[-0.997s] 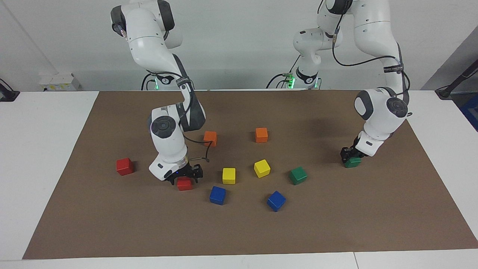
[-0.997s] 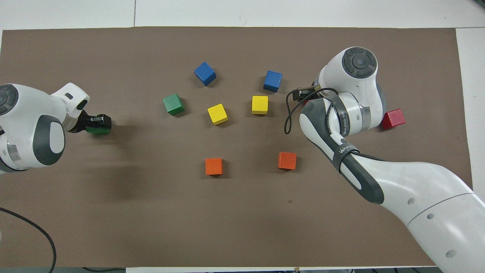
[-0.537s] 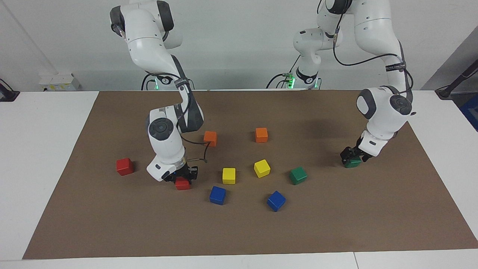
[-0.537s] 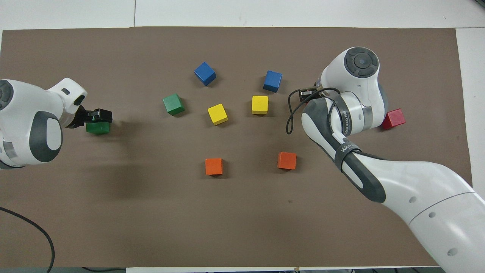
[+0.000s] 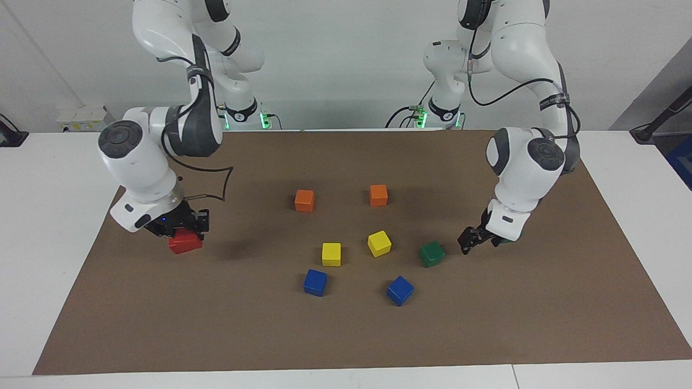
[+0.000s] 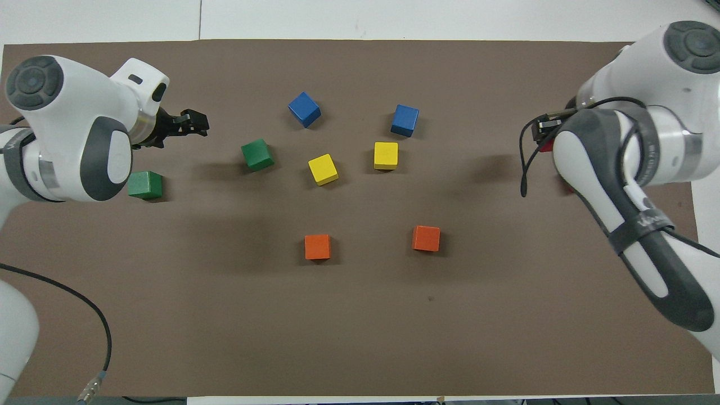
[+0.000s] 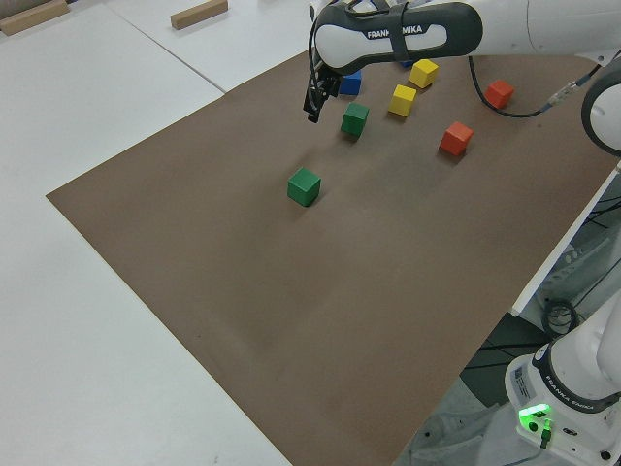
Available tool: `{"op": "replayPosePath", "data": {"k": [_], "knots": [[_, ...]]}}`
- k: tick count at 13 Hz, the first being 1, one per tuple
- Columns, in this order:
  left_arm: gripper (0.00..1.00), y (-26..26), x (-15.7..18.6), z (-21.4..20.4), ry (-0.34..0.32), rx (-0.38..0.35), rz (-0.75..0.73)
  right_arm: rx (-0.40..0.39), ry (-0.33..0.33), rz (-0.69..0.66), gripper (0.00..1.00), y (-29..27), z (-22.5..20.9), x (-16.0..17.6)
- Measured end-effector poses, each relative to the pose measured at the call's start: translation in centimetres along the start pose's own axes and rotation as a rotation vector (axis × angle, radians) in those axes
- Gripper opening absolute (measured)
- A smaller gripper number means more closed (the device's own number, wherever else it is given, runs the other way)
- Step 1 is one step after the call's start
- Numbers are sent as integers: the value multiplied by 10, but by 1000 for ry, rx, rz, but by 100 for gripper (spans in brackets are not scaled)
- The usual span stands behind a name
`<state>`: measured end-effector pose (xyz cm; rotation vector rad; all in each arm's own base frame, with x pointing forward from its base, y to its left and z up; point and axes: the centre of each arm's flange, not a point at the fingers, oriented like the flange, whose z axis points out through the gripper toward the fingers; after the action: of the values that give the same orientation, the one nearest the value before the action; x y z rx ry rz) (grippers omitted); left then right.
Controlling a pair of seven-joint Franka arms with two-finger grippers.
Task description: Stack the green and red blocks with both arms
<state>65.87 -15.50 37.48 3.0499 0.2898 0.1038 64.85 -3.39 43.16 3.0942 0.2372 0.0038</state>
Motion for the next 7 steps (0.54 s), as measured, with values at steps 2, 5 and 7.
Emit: {"op": "replayPosePath", "data": {"k": [2,5,7], "knots": [[100,36,-13,17,-18,7,-36,3,-11,-53,55,23,9,-9],[100,55,-20,25,-14,10,-74,-4,20,-86,55,27,34,-21],[100,54,-22,32,-22,16,-80,-9,41,-92,55,21,54,-34]]}}
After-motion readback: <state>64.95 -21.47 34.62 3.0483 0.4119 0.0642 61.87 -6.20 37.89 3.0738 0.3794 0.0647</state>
